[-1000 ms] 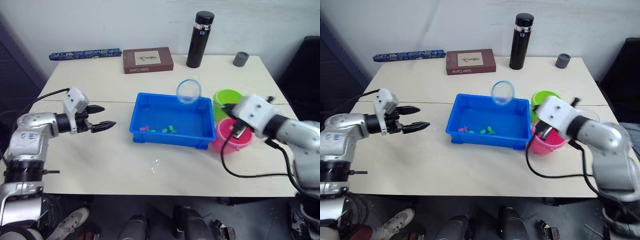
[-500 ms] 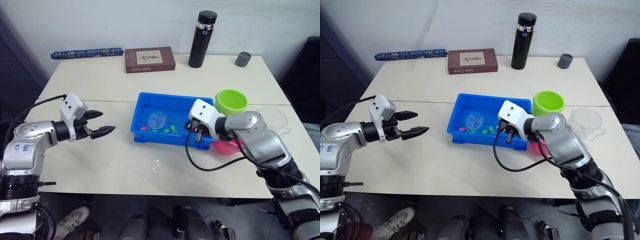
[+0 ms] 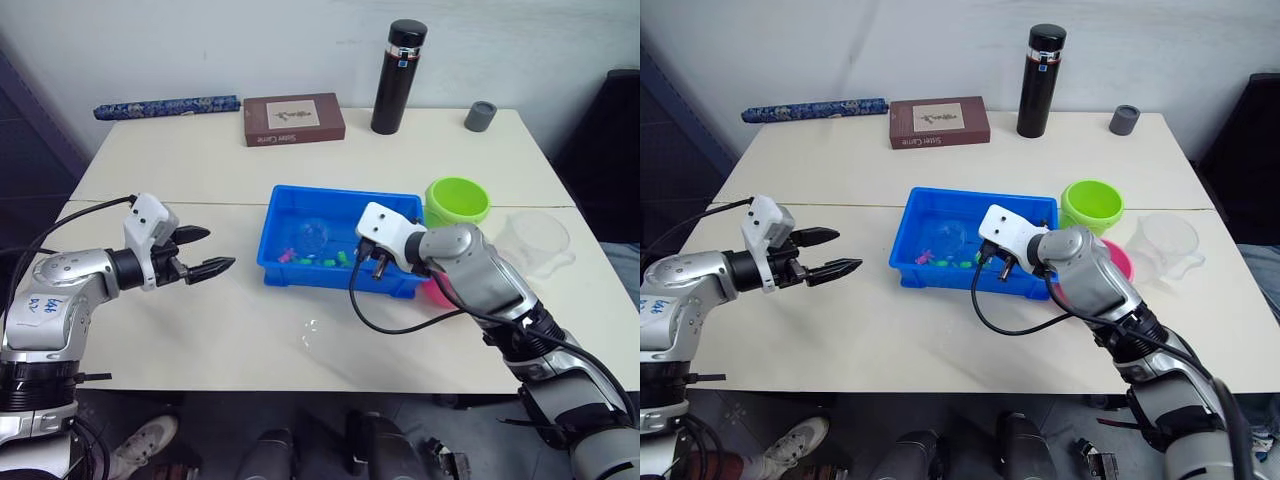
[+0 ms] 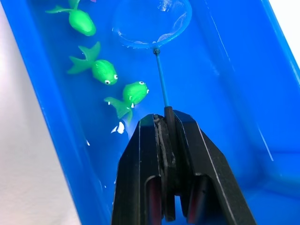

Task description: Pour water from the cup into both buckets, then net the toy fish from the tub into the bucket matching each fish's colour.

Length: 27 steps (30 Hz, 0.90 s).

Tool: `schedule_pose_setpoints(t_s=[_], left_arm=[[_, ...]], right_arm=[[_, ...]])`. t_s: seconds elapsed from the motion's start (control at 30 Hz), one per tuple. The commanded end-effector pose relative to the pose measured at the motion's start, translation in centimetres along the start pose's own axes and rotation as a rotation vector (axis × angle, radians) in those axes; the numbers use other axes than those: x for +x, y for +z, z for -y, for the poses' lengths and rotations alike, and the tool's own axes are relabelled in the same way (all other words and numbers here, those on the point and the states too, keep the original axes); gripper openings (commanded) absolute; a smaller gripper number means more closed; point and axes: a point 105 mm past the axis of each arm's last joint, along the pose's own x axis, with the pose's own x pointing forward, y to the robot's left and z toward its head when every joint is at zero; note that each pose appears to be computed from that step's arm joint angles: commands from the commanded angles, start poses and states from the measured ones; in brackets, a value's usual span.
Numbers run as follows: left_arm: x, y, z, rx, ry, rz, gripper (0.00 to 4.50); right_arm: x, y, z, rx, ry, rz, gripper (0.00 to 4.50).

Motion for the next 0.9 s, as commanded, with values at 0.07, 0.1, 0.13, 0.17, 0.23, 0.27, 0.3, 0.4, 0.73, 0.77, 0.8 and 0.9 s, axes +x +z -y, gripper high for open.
schedule_pose_setpoints(t_s=[0.07, 0.1, 0.13, 0.17, 0.23, 0.27, 0.3, 0.4, 0.73, 0.77, 0.8, 0.9], left_arm=[[-0.9, 1.3, -0.2, 0.036, 0.024, 0.037, 4.45], [-0.9, 1.3, -0.2, 0.036, 0.024, 0.036, 4.45], [-0.9, 1.3, -0.1, 0.036, 0.024, 0.036, 4.45], [-1.0, 1.3, -0.1, 0.037, 0.024, 0.036, 4.45], [-1.0, 1.3, -0.1, 0.036, 0.024, 0.037, 4.45], [-1.0, 1.4, -0.1, 0.036, 0.023, 0.037, 4.45], [-1.0, 1.3, -0.1, 0.036, 0.023, 0.037, 4.45], [-1.0, 1.4, -0.1, 0.036, 0.024, 0.036, 4.45], [-1.2, 1.3, 0.0, 0.035, 0.024, 0.034, 4.45], [-1.2, 1.3, 0.0, 0.035, 0.024, 0.034, 4.45], [-1.1, 1.3, 0.0, 0.035, 0.023, 0.034, 4.45], [-1.0, 1.3, 0.1, 0.034, 0.019, 0.034, 4.45]], right_arm=[[0.0, 1.9, 0.0, -0.08, -0.01, 0.047, 0.0], [0.0, 2.1, -0.2, -0.084, -0.003, 0.053, 0.0], [0.1, 2.3, -0.5, -0.086, 0.006, 0.061, 0.0], [0.2, 2.5, -0.7, -0.086, 0.012, 0.066, 0.0], [0.3, 2.8, -1.2, -0.086, 0.024, 0.074, 0.0], [0.5, 3.0, -1.4, -0.083, 0.03, 0.077, 0.0], [0.6, 3.1, -1.6, -0.083, 0.035, 0.079, 0.0], [0.8, 3.3, -2.0, -0.082, 0.045, 0.081, 0.0], [0.5, 3.9, -2.7, 0.008, 0.103, 0.087, 0.0], [0.4, 4.0, -2.6, 0.029, 0.104, 0.091, 0.0], [0.3, 4.2, -2.4, 0.056, 0.105, 0.095, 0.0], [-0.2, 4.3, -1.9, 0.131, 0.116, 0.094, 0.0]])
